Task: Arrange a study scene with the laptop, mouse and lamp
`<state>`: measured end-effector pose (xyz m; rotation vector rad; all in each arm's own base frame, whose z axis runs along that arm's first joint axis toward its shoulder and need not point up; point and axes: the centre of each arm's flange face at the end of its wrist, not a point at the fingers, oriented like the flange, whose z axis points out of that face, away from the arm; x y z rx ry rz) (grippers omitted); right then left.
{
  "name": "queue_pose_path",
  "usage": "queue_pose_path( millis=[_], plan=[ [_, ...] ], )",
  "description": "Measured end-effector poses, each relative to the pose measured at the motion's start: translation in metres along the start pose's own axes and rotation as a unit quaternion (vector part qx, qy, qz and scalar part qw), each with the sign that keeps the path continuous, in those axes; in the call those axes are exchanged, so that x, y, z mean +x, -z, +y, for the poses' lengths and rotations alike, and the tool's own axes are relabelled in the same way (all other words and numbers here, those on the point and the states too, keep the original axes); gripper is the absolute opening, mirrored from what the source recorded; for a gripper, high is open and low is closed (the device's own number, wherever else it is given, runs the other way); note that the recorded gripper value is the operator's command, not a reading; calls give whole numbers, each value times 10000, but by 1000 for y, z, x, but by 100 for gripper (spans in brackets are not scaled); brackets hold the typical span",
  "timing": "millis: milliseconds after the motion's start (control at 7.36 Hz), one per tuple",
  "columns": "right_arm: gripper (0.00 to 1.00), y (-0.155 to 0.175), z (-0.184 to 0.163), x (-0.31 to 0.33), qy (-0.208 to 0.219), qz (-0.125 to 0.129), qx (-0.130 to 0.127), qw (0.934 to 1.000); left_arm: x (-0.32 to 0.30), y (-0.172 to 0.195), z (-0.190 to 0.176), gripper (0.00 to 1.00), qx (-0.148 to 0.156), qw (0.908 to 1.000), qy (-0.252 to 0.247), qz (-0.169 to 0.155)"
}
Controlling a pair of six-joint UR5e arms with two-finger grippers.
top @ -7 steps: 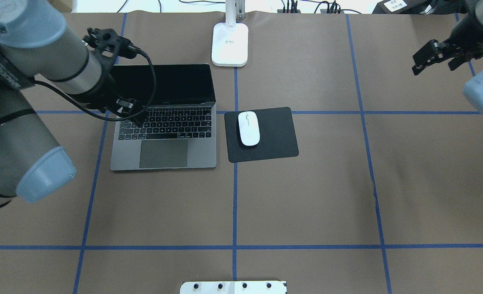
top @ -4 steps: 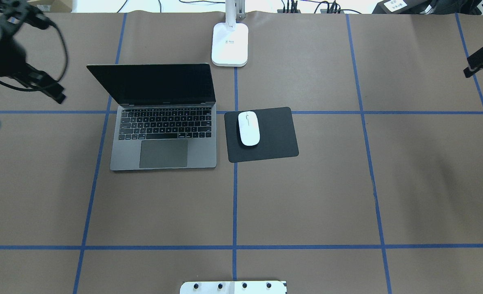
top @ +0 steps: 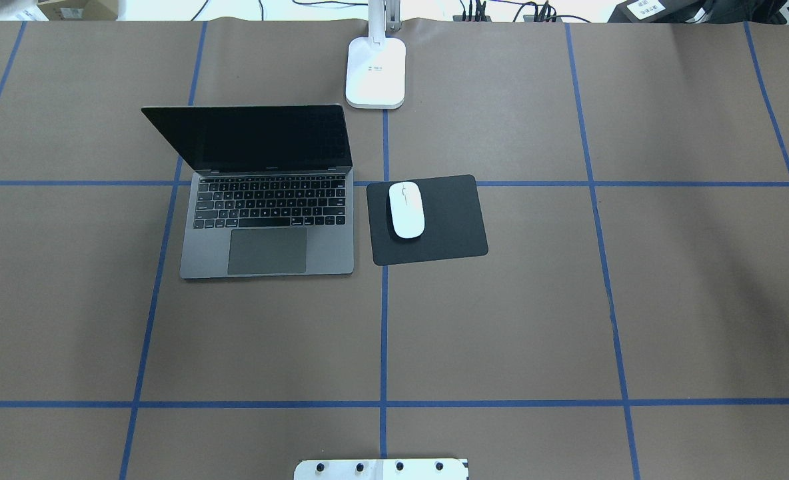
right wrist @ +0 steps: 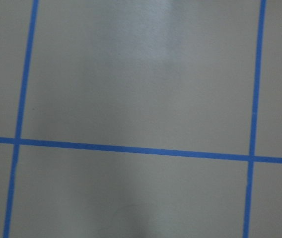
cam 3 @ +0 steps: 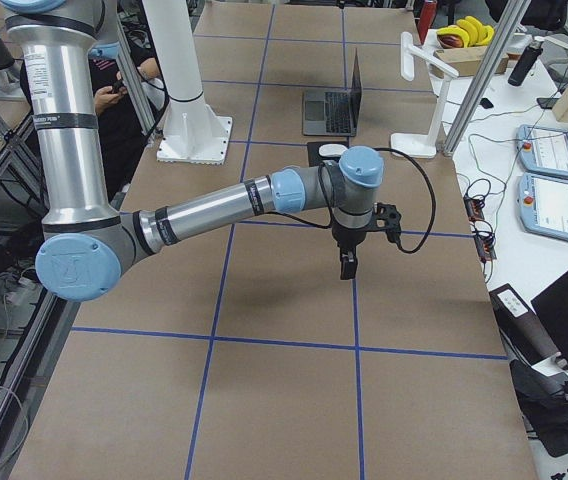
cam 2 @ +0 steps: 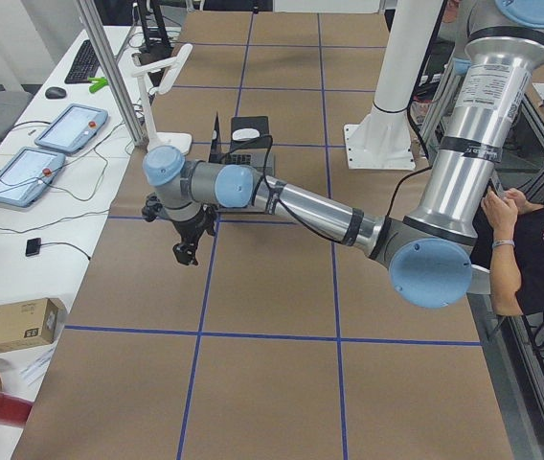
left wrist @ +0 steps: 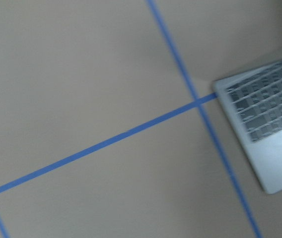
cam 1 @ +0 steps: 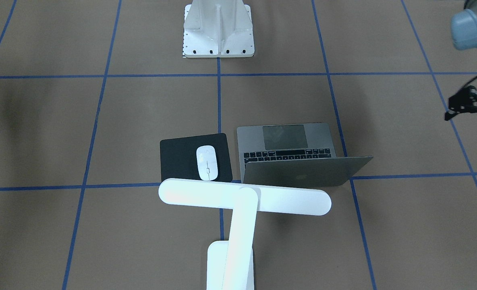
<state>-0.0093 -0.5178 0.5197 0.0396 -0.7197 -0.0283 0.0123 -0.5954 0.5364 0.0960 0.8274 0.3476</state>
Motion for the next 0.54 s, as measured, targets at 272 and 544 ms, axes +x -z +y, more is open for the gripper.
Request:
queue_pose_path(
  millis=[272,544],
  plan=[
    [100,-6,10,12,-87,29,-69,9999,-73,-27,39,100,18,9997,238,14],
    [100,-7,12,14,-94,26,-77,9999,-93,-42,65,100,34,9995,306,18]
  ],
)
